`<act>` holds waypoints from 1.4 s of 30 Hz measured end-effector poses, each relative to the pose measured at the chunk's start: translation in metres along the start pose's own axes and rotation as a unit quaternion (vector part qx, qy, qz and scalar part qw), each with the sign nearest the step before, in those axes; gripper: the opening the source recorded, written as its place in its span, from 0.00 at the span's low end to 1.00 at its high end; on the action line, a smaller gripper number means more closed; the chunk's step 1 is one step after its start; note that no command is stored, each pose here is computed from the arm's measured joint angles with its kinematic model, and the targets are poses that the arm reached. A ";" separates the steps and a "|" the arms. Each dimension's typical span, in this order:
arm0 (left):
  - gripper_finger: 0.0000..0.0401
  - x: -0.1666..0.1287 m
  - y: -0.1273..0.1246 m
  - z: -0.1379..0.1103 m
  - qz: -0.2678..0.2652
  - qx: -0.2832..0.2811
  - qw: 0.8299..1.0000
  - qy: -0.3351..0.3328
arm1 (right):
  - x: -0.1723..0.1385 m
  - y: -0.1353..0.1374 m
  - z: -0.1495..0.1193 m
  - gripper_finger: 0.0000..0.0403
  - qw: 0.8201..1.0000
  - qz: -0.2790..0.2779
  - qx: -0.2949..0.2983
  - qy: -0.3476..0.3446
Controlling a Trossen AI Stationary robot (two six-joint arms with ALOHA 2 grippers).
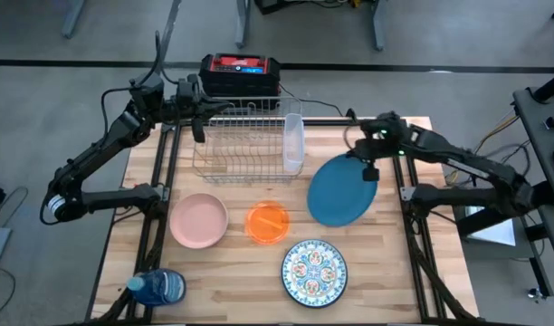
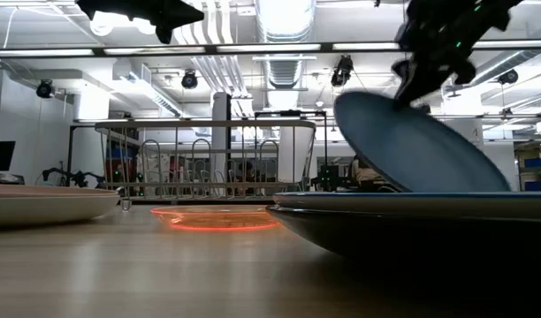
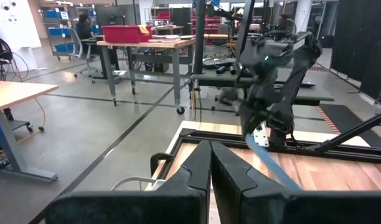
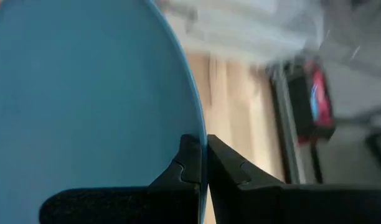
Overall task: Sort dishes
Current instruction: Put the blue plate in the dishwasher rack
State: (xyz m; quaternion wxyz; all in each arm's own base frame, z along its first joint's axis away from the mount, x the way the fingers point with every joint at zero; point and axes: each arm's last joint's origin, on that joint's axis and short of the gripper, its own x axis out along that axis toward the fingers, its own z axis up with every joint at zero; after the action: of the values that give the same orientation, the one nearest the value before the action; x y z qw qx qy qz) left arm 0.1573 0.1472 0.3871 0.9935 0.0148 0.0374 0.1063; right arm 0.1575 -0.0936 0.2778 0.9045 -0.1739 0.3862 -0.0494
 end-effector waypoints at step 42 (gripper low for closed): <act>0.00 0.012 -0.022 0.004 -0.058 -0.002 0.998 -0.013 | -0.061 0.002 0.069 0.00 0.753 0.210 -0.281 -0.557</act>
State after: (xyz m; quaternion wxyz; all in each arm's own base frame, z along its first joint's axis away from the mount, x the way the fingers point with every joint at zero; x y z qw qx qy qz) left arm 0.1736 0.1277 0.3897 0.9984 0.0124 0.0248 0.0483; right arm 0.1645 -0.0591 0.3631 0.8578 -0.3314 -0.1627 0.3577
